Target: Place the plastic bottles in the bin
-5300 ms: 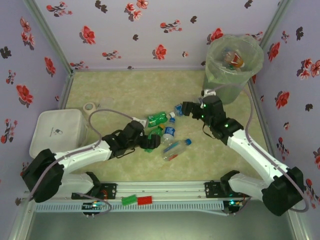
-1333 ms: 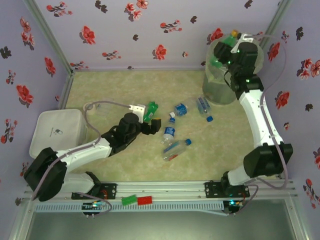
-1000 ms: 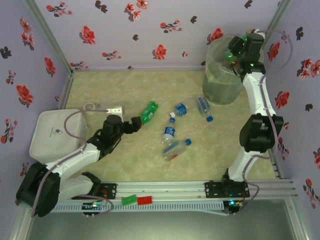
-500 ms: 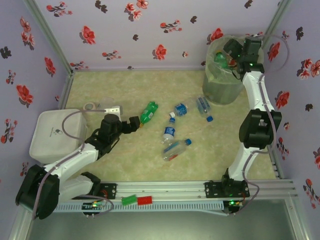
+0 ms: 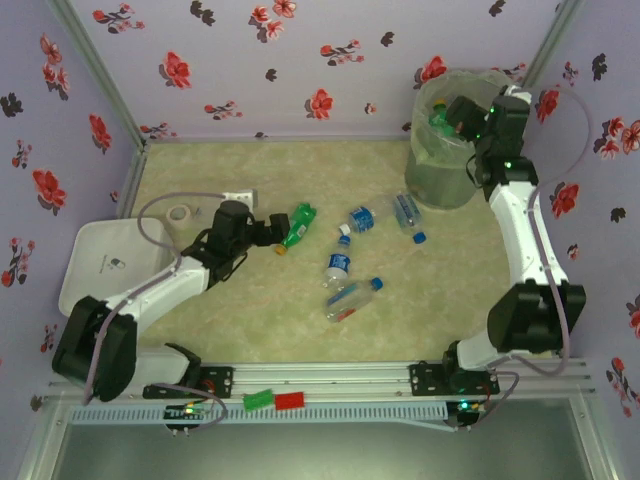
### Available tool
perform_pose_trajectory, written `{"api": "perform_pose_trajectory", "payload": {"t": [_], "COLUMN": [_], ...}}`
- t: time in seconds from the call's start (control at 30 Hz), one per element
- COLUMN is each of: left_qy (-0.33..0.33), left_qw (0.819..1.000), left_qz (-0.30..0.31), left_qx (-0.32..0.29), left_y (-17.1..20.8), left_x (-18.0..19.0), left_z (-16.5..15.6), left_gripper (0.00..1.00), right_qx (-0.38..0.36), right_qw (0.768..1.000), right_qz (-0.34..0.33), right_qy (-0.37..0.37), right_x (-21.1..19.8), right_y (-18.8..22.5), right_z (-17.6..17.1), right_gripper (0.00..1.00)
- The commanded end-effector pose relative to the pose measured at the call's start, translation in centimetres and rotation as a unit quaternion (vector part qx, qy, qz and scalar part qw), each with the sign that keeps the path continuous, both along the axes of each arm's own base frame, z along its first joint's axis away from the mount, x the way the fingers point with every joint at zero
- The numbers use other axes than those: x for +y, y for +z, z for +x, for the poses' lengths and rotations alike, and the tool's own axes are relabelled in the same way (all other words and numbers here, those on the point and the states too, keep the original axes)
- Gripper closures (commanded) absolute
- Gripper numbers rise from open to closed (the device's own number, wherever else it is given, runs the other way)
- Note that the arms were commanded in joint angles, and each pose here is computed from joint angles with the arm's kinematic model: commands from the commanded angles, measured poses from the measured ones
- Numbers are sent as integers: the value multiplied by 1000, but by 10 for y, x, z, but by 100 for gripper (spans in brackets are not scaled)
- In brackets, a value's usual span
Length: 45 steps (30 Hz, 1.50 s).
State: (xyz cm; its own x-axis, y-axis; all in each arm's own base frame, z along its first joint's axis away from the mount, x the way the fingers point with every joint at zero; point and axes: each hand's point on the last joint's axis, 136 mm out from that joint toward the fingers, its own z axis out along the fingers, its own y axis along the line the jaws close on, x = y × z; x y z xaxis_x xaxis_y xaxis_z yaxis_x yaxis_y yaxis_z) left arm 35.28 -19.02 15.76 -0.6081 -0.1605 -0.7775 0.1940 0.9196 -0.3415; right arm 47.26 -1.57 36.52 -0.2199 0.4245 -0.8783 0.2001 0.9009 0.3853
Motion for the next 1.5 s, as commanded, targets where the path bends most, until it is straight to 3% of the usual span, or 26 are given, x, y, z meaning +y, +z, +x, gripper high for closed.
{"api": "perform_pose_trajectory", "payload": {"t": [0.0, 0.4, 0.7, 1.13, 1.33, 1.47], "left_qy": [-37, -103, -108, -143, -147, -145], "left_qw": [999, 986, 977, 959, 954, 955], "left_qz": [24, 62, 101, 156, 169, 171], "left_qx": [30, 120, 150, 188, 198, 193], "left_y": [-3, -46, -79, -116, -124, -122], "left_x": [-12, -43, -45, -62, -65, -64], "left_z": [5, 13, 14, 17, 20, 20], "left_gripper": [0, 0, 3, 8, 23, 35], "right_qx": [1, 75, 125, 119, 114, 78], "right_qw": [999, 984, 976, 973, 976, 970], "right_qz": [-23, 31, 48, 26, 55, 87], "right_qy": [24, 160, 174, 193, 175, 213], "right_x": [22, 113, 127, 131, 122, 134], "right_y": [-7, -93, -149, -138, -147, -136], "right_z": [-20, -98, -127, -126, -137, -138], "right_gripper": [0, 0, 0, 0, 0, 0]}}
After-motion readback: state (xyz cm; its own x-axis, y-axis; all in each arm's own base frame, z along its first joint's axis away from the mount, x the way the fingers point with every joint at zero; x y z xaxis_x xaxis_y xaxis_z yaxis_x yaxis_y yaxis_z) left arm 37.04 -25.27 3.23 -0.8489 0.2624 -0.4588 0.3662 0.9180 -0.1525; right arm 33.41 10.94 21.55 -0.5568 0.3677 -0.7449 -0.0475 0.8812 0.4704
